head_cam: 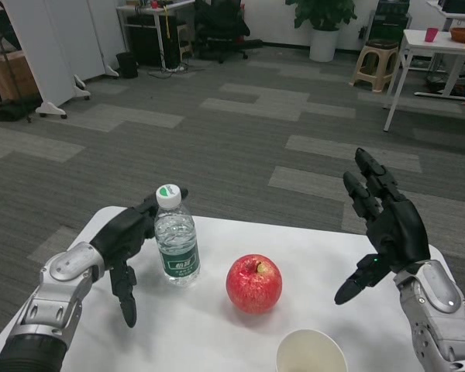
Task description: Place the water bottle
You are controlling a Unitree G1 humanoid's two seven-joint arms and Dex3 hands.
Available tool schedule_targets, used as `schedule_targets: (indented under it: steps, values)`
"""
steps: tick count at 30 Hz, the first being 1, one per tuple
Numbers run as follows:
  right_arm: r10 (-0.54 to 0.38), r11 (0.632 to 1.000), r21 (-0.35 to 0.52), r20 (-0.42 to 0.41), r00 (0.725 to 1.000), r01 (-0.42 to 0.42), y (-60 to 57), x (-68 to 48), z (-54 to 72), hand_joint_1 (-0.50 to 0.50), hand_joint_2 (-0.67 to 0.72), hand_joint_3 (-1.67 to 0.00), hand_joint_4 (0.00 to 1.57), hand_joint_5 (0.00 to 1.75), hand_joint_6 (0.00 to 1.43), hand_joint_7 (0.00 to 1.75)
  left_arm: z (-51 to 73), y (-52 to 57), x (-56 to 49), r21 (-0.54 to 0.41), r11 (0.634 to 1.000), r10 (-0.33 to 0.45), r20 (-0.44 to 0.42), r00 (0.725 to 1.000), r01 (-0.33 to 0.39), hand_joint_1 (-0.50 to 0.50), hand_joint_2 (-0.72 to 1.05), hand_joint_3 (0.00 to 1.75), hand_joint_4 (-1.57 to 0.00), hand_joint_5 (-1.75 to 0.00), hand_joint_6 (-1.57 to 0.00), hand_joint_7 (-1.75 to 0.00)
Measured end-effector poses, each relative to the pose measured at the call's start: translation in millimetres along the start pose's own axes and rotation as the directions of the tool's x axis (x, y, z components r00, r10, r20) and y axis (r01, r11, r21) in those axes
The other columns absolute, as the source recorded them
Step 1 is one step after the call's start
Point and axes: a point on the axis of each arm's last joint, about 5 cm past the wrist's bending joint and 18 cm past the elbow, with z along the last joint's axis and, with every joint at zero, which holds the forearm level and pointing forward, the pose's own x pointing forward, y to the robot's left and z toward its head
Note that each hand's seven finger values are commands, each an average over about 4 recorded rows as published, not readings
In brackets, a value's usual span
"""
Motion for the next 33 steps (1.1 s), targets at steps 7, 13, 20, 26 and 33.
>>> schedule_targets:
  steps: [7, 13, 20, 26, 33]
  values:
    - [0.000, 1.000, 0.000, 0.000, 1.000, 0.000, -0.1, 0.2, 0.1, -0.46, 0.34, 0.00, 0.00, 0.00, 0.00, 0.00, 5.1, 14.7, -10.1, -0.046, 0.984, 0.175, 0.118, 0.978, -0.171, -0.50, -0.64, 0.09, 0.00, -0.33, 0.00, -0.21]
    - [0.000, 1.000, 0.001, 0.001, 1.000, 0.000, -0.5, 0.4, 0.4, -0.46, 0.38, 0.00, 0.00, 0.00, 0.00, 0.00, 24.6, 31.1, -19.3, -0.063, 0.956, 0.294, 0.235, 0.926, -0.288, -0.50, -0.61, 0.09, 0.00, -0.10, 0.00, -0.21]
    - [-0.021, 0.999, 0.044, 0.029, 0.999, 0.020, -3.4, 0.4, 2.6, -0.46, 0.41, 0.00, 0.00, 0.00, 0.00, 0.00, 45.9, 42.9, -18.7, -0.108, 0.945, 0.326, 0.334, 0.884, -0.308, -0.50, -0.55, 0.09, 0.00, -0.05, 0.00, -0.21]
    - [-0.057, 0.998, 0.050, 0.142, 0.988, 0.050, -7.5, 2.9, 15.7, -0.46, 0.41, 0.00, 0.00, 0.00, 0.00, 0.00, 52.4, 46.4, -16.7, -0.119, 0.946, 0.324, 0.332, 0.886, -0.301, -0.50, -0.55, 0.09, 0.00, 0.00, 0.00, -0.21]
    - [-0.087, 0.996, 0.047, 0.175, 0.981, 0.080, -12.0, 2.9, 21.3, -0.46, 0.41, 0.00, 0.00, 0.00, 0.00, 0.00, 57.1, 50.2, -15.8, -0.119, 0.950, 0.312, 0.332, 0.890, -0.289, -0.50, -0.55, 0.09, 0.00, 0.00, 0.00, -0.21]
